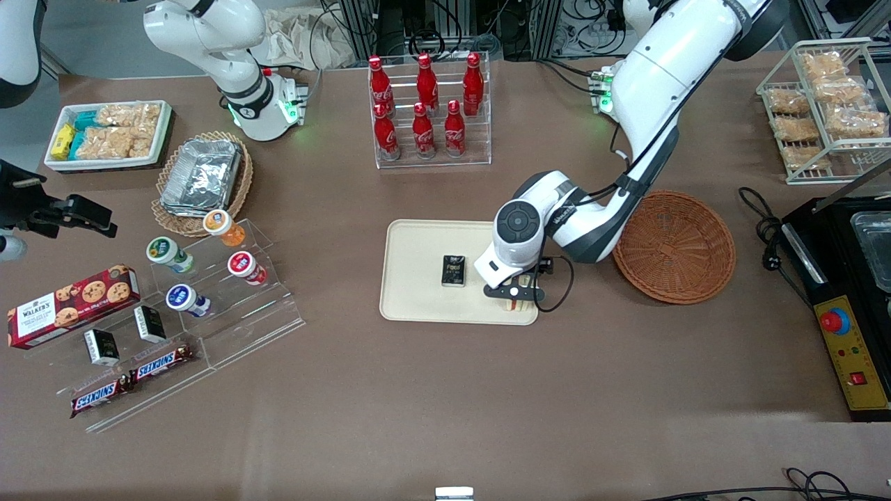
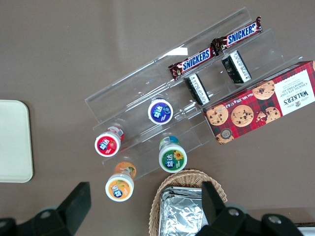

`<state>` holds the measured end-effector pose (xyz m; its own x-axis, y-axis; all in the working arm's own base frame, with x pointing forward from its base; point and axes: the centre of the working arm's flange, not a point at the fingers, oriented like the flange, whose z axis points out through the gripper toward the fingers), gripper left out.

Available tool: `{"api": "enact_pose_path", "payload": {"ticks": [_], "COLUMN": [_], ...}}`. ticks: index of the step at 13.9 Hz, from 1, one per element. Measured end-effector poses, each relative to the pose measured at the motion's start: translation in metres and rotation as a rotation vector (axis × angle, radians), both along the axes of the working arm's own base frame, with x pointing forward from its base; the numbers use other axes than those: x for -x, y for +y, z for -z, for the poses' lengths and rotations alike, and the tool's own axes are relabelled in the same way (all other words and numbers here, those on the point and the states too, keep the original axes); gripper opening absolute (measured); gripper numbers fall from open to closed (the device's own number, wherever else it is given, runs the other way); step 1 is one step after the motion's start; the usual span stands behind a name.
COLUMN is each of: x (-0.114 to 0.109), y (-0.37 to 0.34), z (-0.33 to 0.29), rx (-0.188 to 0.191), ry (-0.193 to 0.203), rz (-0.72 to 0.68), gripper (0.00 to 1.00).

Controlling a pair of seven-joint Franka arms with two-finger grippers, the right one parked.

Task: Place sandwich from basket to tray
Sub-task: 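Lower the sandwich onto the tray and open the left gripper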

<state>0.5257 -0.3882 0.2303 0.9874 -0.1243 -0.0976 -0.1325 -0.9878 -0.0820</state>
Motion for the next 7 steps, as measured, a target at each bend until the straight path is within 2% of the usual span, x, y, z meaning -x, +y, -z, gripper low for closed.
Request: {"api": "enact_pose_path", "payload": {"ticks": [4, 5, 7], "x": [-0.018, -0.022, -0.026], "y": [0.0, 0.002, 0.014], "z": [-0.055, -0.08, -0.134], "rx": [-0.001, -0.01, -0.054], "ry": [-0.05, -0.06, -0.068], "rz": [-0.029, -0.043, -0.074], "gripper": [1.0, 1.0, 1.0]}}
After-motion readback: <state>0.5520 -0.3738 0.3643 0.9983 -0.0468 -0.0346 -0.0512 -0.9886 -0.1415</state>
